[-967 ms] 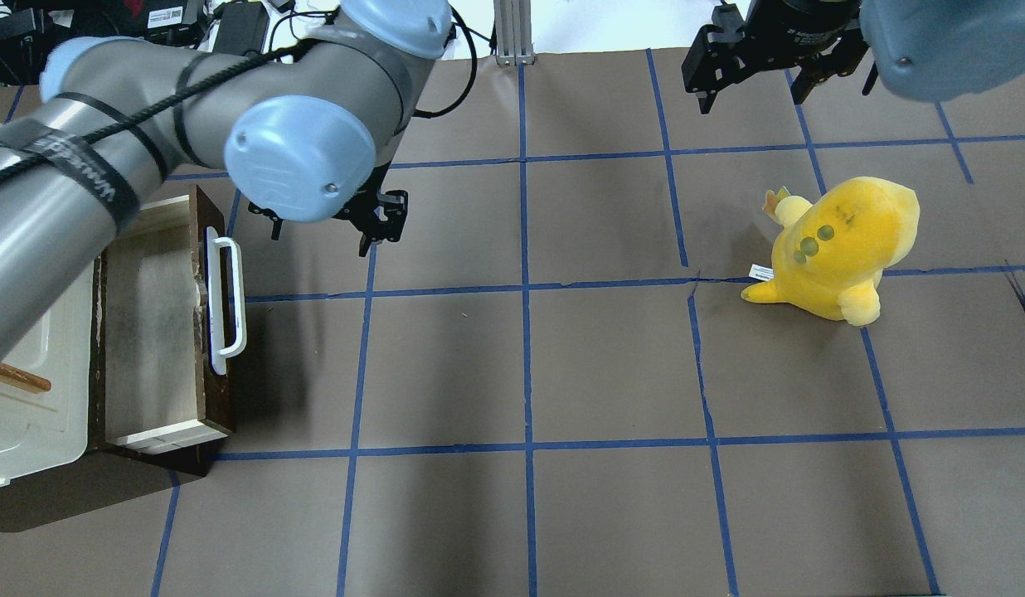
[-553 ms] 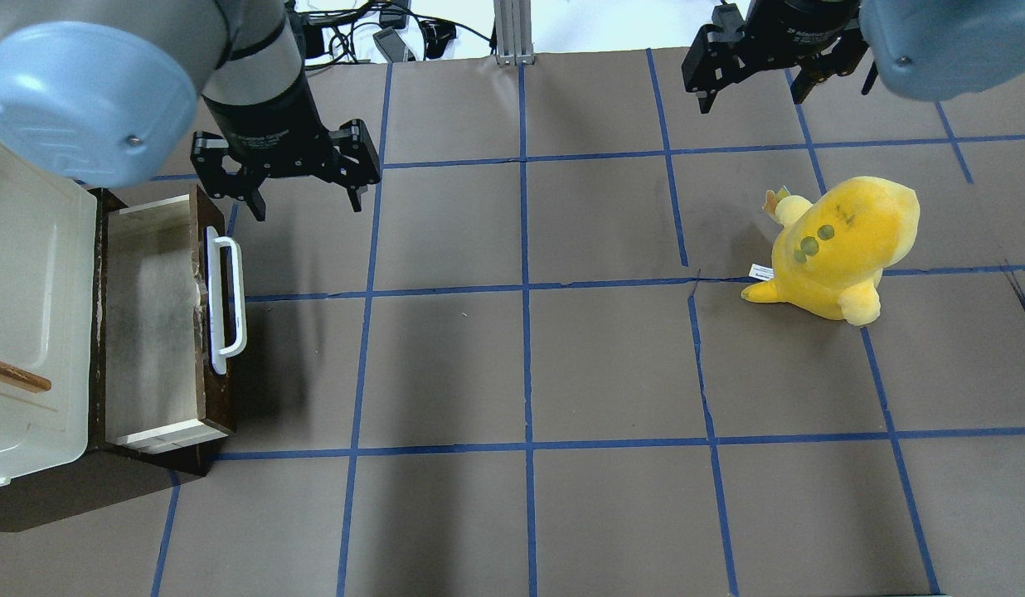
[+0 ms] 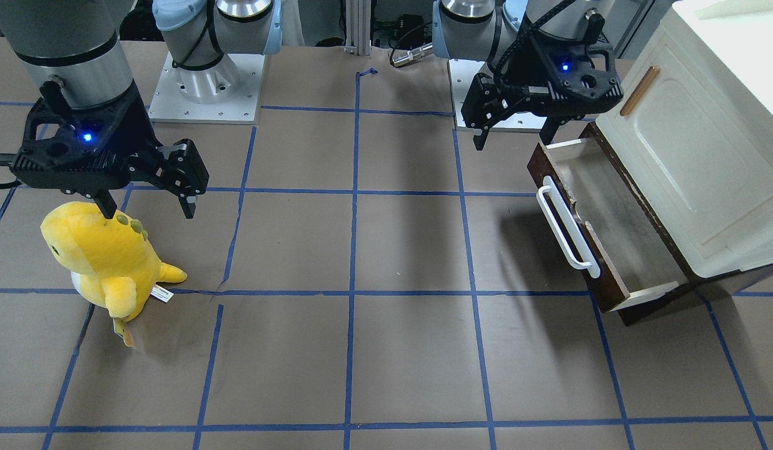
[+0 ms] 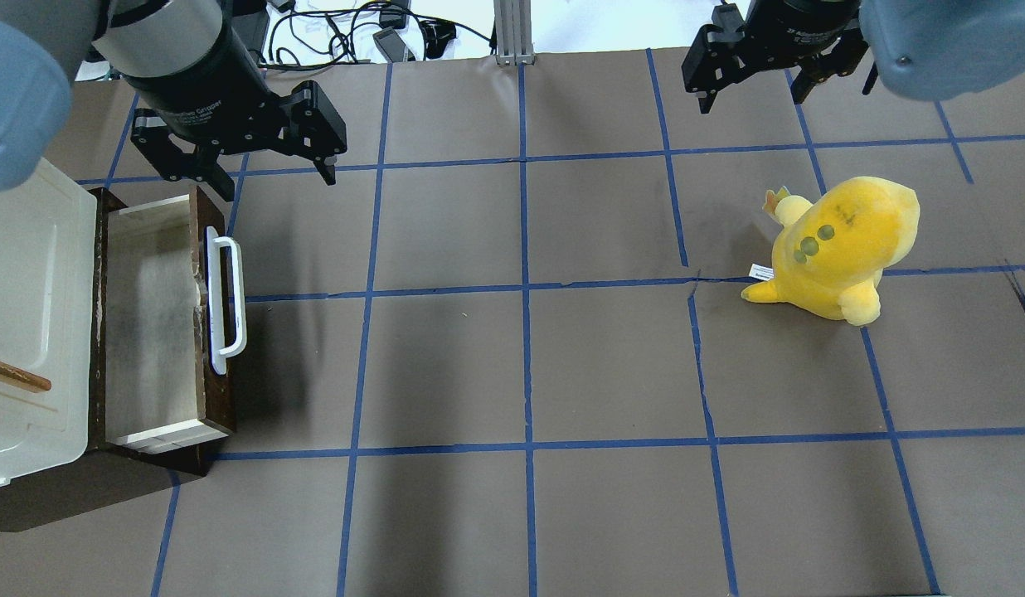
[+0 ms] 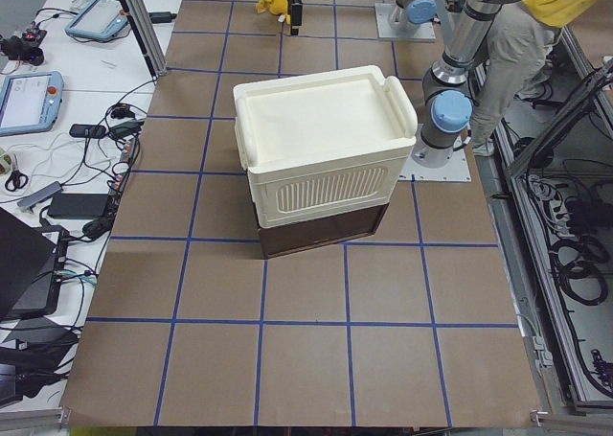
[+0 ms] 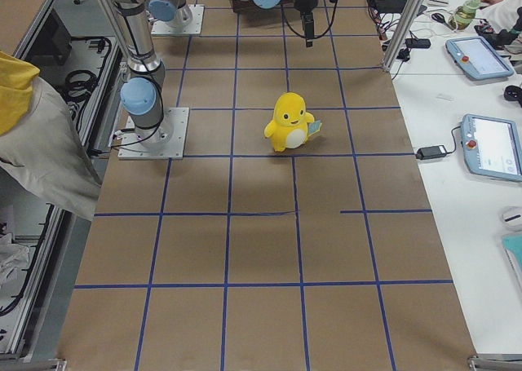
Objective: Pull drawer sideways
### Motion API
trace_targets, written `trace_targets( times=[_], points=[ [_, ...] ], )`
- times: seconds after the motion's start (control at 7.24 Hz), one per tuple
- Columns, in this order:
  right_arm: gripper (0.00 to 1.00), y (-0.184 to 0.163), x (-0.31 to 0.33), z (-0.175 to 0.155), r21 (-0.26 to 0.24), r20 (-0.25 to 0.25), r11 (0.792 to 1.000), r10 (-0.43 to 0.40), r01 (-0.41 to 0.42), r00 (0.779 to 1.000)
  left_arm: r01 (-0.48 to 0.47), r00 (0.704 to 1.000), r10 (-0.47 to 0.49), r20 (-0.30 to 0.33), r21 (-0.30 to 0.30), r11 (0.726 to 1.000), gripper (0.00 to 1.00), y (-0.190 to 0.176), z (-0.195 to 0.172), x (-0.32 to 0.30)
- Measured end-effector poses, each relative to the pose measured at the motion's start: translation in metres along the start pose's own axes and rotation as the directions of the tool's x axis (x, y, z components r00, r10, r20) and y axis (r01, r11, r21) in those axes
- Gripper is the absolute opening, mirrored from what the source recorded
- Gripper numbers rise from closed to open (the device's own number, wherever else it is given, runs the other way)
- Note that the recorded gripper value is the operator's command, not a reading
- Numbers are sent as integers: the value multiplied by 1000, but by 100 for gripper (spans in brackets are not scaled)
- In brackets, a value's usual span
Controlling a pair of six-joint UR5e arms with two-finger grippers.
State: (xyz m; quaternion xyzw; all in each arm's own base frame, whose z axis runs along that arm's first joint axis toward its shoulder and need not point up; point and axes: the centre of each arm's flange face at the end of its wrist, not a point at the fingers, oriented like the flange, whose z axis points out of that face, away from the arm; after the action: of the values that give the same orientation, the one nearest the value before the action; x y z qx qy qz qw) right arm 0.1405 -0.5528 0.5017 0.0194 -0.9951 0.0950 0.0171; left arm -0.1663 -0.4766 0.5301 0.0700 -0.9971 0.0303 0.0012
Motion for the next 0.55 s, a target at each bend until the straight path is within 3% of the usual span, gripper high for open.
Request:
trace_targets(
  times=[0.55],
  points=[
    [100, 0, 0, 0, -1, 0, 1000, 0, 0, 1000, 3, 1000, -3, 4, -2, 1000, 100, 1, 0, -1]
  ],
)
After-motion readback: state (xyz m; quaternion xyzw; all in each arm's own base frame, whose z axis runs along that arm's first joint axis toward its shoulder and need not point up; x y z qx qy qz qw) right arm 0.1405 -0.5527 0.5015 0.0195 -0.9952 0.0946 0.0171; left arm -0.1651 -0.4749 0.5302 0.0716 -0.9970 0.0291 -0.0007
